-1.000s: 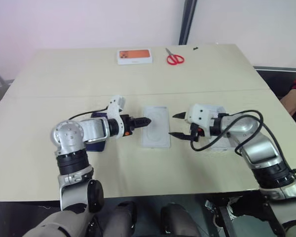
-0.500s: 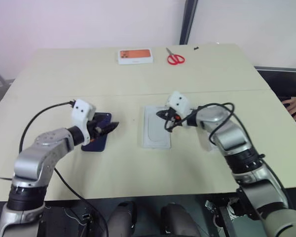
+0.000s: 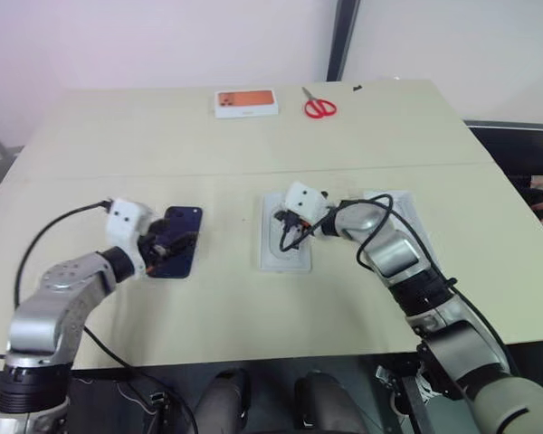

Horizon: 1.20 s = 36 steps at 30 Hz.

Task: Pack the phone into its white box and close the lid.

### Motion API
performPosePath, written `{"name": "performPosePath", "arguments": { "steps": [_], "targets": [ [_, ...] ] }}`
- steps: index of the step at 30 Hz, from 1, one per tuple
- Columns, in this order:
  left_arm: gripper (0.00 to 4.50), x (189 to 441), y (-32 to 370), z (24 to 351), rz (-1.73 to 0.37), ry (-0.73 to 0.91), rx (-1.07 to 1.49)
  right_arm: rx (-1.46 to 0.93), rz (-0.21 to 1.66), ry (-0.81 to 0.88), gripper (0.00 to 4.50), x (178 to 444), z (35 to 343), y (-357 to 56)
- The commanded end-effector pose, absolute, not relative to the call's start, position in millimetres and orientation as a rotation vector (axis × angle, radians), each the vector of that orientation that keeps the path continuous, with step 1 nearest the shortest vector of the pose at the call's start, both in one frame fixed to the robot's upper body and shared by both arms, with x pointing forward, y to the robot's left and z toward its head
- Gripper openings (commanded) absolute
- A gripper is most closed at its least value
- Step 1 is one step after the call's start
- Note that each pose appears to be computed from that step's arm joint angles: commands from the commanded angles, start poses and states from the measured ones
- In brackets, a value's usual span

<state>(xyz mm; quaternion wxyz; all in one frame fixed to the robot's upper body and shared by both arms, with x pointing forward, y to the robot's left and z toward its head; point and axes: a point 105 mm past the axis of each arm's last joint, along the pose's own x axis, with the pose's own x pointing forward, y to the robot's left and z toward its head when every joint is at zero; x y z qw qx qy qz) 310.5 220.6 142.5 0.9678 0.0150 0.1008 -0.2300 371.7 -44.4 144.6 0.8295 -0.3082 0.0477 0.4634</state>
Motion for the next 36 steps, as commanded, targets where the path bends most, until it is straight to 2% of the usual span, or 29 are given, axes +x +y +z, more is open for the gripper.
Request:
{"name": "performPosePath", "arguments": {
  "steps": [1, 2, 5, 8, 12, 15, 19, 23, 24, 25, 30, 36],
  "targets": [
    [4.08, 309, 245, 157, -0.342, 0.179, -0.041, -0.633, 1.043, -0.021, 0.00, 355, 170, -24],
    [4.44, 308, 249, 158, -0.320, 0.181, -0.059, -0.632, 1.058, -0.027, 0.00, 351, 170, -20],
    [4.44, 306, 255, 160, -0.288, 0.179, -0.049, -0.638, 1.101, -0.024, 0.00, 342, 166, -18],
    [4.44, 301, 249, 165, -0.342, 0.149, 0.015, -0.618, 1.191, 0.026, 0.00, 328, 161, -33],
    [4.50, 286, 222, 154, -0.521, 0.169, 0.153, -0.667, 1.346, 0.103, 1.90, 297, 147, -60],
    [4.50, 272, 198, 145, -0.673, 0.186, 0.231, -0.683, 1.360, 0.158, 3.44, 287, 135, -72],
    [4.50, 257, 179, 131, -0.811, 0.214, 0.308, -0.689, 1.344, 0.210, 3.44, 282, 122, -78],
    [4.50, 254, 172, 127, -0.861, 0.217, 0.310, -0.682, 1.328, 0.217, 3.44, 283, 116, -76],
    [4.50, 254, 171, 127, -0.867, 0.217, 0.310, -0.688, 1.323, 0.219, 2.93, 284, 114, -75],
    [4.50, 254, 170, 127, -0.871, 0.218, 0.312, -0.698, 1.319, 0.221, 2.62, 285, 112, -74],
    [4.50, 255, 171, 128, -0.871, 0.214, 0.308, -0.709, 1.302, 0.227, 0.03, 290, 105, -71],
    [4.50, 254, 178, 129, -0.833, 0.216, 0.305, -0.709, 1.360, 0.157, 0.03, 280, 111, -58]
  ]
}}
